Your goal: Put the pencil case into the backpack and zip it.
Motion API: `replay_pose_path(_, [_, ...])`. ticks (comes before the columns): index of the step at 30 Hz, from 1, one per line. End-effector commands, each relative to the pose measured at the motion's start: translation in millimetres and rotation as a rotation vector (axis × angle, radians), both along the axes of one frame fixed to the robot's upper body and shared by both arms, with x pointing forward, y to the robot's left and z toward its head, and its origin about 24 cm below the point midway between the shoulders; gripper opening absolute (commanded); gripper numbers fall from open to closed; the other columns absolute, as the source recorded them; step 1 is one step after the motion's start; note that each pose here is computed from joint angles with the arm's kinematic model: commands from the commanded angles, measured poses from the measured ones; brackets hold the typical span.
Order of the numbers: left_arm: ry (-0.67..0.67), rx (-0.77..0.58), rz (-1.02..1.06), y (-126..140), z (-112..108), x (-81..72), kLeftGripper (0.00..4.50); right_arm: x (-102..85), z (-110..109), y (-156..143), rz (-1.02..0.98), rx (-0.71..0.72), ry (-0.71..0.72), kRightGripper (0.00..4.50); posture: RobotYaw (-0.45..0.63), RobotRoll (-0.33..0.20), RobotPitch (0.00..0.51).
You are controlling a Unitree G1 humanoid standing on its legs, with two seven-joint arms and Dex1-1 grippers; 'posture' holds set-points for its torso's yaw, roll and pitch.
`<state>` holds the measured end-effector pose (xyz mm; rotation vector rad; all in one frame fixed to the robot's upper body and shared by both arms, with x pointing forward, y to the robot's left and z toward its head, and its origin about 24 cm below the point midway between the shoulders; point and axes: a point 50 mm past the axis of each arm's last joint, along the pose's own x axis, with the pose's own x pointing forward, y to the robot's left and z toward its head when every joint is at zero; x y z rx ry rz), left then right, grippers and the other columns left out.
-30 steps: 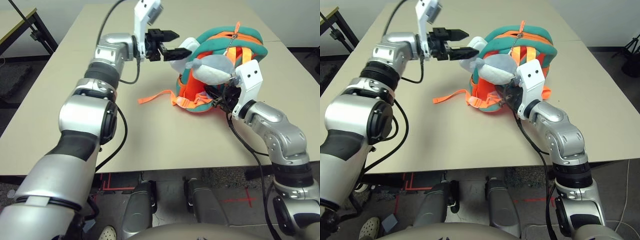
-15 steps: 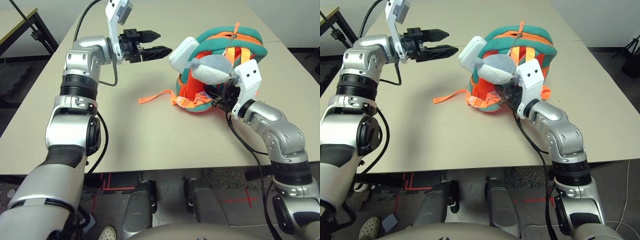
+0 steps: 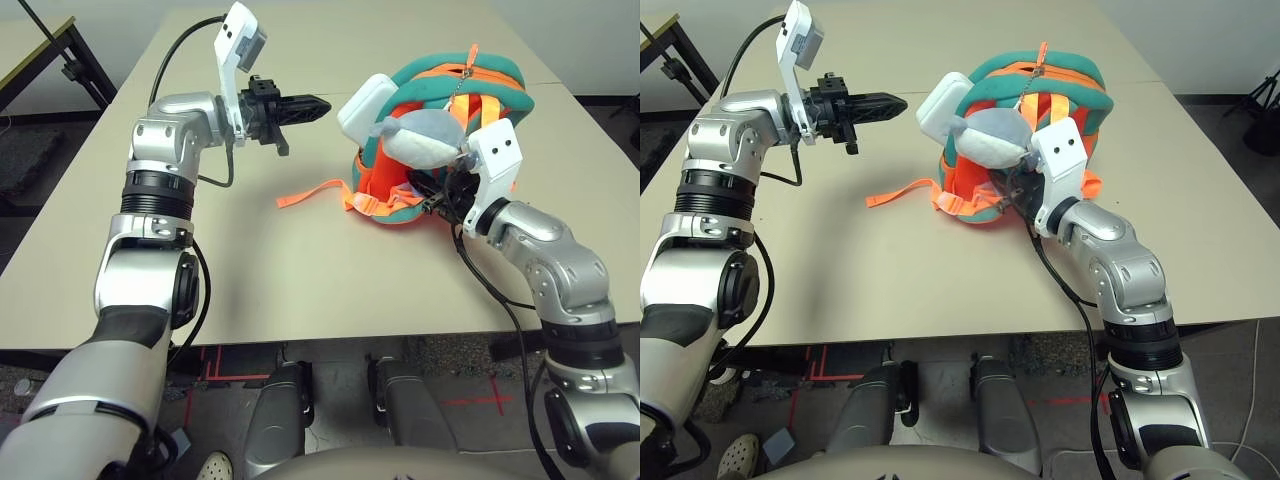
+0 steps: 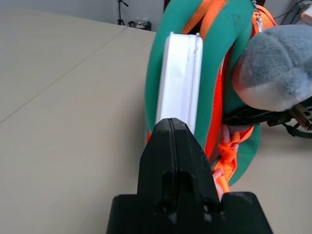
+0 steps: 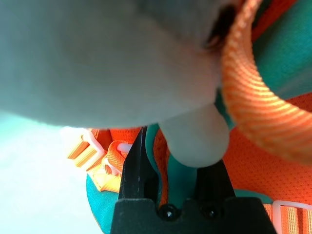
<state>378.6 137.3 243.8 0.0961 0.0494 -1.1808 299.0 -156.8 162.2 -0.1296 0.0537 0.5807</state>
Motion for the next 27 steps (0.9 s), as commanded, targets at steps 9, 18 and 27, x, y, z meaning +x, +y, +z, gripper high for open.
replay_pose_path(9, [0.044, 0.019, -0.022, -66, -22, 19.3, 0.00, -0.3, -12, 4, 0.023, -0.023, 0.059, 0.46, -0.13, 0.000, 0.131])
replay_pose_path(18, [0.024, 0.017, -0.010, -70, -24, 21.6, 0.00, 1.0, -11, 6, 0.025, -0.023, 0.054, 0.46, -0.13, 0.000, 0.129])
replay_pose_path(27, [-0.040, -0.108, 0.008, -26, 15, 12.3, 0.00, 2.0, -14, 7, 0.031, -0.022, 0.056, 0.46, -0.11, 0.000, 0.127])
